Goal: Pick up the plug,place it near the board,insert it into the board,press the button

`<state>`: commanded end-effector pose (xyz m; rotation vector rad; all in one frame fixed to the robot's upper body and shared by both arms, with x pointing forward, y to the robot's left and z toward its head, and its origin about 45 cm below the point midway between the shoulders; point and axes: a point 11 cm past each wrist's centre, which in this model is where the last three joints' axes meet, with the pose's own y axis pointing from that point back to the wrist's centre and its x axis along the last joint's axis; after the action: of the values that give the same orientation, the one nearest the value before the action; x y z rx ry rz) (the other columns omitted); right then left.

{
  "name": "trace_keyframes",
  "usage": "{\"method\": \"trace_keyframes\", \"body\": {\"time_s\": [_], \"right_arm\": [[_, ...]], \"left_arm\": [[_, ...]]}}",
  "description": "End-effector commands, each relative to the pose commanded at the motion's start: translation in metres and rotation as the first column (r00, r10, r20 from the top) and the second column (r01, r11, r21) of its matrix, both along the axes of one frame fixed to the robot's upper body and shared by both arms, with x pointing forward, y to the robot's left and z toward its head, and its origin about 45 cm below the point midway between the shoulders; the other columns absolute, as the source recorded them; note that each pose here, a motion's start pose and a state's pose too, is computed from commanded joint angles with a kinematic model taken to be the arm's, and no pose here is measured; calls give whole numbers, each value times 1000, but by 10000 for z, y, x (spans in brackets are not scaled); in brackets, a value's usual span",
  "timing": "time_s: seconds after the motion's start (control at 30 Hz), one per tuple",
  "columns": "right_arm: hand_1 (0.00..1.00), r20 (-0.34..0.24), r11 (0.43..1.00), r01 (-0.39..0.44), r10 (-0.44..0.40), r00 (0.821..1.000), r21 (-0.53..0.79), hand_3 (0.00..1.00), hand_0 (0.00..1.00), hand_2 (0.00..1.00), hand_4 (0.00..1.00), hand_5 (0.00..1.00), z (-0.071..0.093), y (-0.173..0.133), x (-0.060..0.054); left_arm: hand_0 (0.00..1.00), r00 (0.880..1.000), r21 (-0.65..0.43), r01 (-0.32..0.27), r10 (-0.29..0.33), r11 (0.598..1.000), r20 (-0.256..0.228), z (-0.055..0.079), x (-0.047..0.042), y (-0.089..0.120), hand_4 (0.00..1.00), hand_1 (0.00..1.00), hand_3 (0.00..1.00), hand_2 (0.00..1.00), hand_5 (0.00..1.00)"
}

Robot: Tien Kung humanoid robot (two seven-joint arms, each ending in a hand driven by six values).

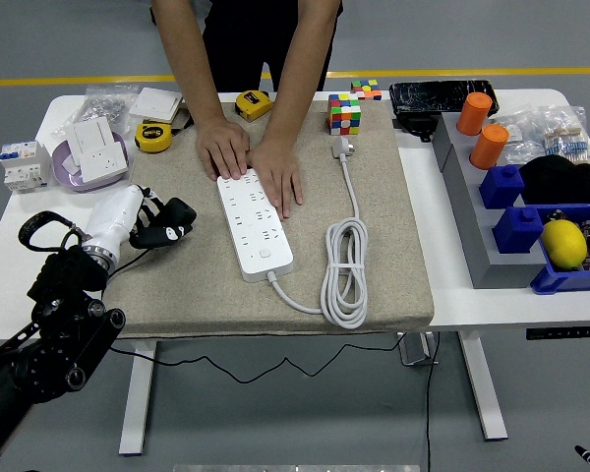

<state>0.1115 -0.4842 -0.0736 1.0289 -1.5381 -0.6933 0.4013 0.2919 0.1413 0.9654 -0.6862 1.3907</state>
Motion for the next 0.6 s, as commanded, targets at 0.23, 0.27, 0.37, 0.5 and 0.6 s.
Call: {"method": "trace_keyframes", "body": {"time_s": [0.23,0.27,0.37,0.5,0.6], "right_arm": [[839,0,1000,3,-3,1000,5,748,998,742,998,810,-6,10,-2],[839,0,1000,3,-3,1000,6,748,998,742,998,810,-6,11,-1],[839,1,1000,2,-2,1000,7,748,998,742,998,810,-5,16,10],[839,6,1000,-4,4,1000,6,749,998,742,998,815,3,17,45],[839,10,1000,-6,5,1000,4,748,998,742,998,825,15,7,72]], "left_arm": [[436,993,-122,70,-58,990,98,341,70,-202,633,307,466,356,29],[436,992,-133,86,-72,987,106,383,87,-242,633,307,466,356,29],[436,984,-136,144,-127,980,123,495,144,-386,633,307,466,356,29],[444,968,-61,231,-223,971,114,577,221,-576,633,314,464,355,31],[449,952,16,292,-292,956,89,573,237,-677,637,320,466,360,26]]}}
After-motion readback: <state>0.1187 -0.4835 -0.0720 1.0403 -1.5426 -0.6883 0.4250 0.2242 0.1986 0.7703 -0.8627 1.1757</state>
